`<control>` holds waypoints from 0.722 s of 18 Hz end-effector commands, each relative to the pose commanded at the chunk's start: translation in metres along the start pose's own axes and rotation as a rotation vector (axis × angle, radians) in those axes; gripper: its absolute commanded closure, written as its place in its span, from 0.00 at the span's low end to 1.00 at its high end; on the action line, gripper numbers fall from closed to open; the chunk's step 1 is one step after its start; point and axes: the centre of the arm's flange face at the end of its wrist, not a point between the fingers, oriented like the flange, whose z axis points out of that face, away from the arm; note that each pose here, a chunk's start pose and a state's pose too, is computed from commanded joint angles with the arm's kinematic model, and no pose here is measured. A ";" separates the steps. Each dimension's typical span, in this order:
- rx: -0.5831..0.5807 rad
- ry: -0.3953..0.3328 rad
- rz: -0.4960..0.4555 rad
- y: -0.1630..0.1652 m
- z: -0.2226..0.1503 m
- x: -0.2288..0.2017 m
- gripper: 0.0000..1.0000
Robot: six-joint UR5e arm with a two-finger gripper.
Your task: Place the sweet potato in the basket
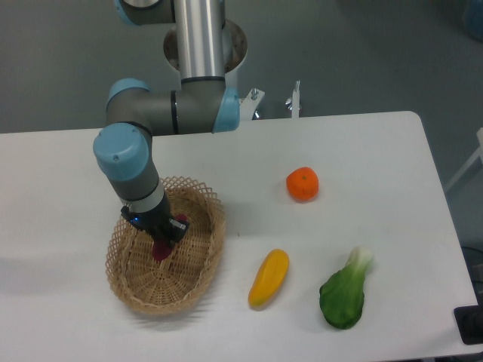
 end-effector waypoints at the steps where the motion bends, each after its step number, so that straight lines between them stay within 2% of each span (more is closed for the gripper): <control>1: 0.002 -0.008 -0.001 0.000 -0.003 -0.002 0.25; 3: 0.012 -0.022 -0.001 -0.001 -0.010 -0.004 0.00; 8: 0.047 -0.121 -0.030 -0.006 -0.050 -0.032 0.00; 11: 0.089 -0.158 -0.129 0.001 -0.072 -0.110 0.00; 13: 0.078 -0.178 -0.101 0.017 -0.076 -0.149 0.00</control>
